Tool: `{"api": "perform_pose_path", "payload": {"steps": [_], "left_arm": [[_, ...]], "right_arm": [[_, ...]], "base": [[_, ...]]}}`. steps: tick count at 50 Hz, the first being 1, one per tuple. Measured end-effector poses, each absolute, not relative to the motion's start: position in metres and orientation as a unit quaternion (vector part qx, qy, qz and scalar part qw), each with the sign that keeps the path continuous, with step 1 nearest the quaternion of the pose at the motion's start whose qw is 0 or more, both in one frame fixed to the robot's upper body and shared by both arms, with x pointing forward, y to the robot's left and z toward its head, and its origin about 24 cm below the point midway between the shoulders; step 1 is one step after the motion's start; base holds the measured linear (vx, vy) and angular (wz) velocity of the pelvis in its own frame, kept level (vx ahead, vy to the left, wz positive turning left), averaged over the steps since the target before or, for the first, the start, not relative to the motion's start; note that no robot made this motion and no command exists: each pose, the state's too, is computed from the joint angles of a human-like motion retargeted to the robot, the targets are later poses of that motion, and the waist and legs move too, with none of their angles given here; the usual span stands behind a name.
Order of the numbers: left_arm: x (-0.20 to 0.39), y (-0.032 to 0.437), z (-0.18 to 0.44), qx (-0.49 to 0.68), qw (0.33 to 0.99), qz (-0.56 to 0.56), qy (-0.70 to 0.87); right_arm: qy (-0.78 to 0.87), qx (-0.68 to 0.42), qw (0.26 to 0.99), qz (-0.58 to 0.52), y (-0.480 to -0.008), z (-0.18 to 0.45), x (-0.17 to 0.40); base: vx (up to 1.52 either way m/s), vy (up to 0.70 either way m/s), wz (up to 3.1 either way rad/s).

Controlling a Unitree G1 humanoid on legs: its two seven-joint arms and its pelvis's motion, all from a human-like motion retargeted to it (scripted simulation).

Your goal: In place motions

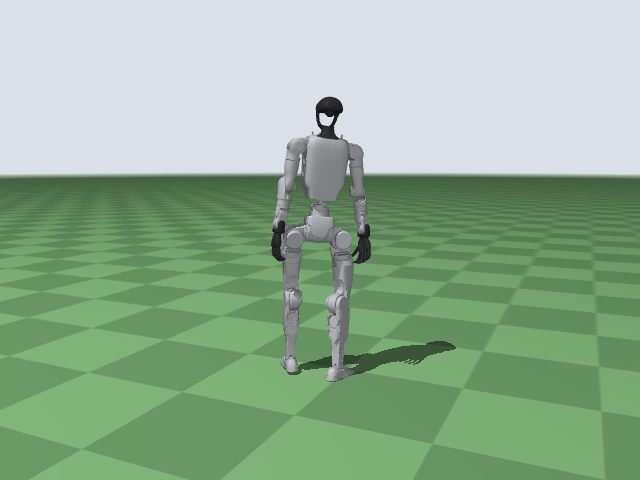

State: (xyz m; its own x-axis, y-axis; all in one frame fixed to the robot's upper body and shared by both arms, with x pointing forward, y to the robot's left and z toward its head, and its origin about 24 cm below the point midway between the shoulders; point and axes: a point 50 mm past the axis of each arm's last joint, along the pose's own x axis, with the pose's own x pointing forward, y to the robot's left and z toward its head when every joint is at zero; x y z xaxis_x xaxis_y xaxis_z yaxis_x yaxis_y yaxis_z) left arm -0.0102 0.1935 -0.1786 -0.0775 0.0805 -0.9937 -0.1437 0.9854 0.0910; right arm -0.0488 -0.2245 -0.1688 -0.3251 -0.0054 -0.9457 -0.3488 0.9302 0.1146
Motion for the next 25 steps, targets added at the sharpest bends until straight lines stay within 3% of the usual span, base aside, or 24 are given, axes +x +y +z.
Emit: {"api": "perform_pose_path", "payload": {"steps": [18,25], "left_arm": [[-0.059,0.188,-0.172,-0.066,0.612,0.118,0.779],[-0.048,0.196,-0.173,-0.041,0.626,0.111,0.771]], "right_arm": [[0.761,-0.163,0.585,0.228,-0.212,-0.174,-0.022],[0.758,-0.180,0.579,0.240,-0.213,-0.174,-0.024]], "base": [[-0.04,0.06,0.38],[0.05,-0.10,-0.45]]}}
